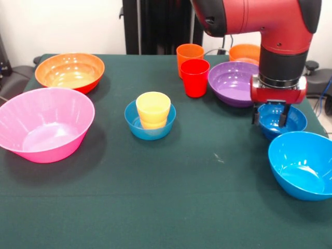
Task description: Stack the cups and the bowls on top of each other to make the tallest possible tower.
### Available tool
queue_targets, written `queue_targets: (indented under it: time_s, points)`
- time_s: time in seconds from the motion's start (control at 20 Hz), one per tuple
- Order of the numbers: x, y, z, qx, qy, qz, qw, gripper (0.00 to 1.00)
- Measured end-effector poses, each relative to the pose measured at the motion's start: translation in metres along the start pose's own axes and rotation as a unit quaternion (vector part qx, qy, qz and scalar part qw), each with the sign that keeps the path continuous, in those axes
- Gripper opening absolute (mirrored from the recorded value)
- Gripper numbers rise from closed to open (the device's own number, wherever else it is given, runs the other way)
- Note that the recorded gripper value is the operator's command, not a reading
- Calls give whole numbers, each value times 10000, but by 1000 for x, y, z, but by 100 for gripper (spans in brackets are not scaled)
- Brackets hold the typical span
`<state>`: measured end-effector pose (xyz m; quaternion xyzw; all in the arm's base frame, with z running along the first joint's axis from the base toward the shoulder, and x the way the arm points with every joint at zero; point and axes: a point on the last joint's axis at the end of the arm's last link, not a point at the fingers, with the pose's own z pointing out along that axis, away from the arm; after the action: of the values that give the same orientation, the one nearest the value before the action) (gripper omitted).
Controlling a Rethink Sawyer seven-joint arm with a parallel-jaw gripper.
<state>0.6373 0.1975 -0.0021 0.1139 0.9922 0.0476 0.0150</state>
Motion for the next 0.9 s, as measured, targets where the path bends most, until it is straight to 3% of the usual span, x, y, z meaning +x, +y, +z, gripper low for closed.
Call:
queue_targets:
  time_s: [0.35,0.9]
  points:
    - [5,11,2,-70,22,-103,9999,100]
    - [20,10,9,153,-49,-633,9979,100]
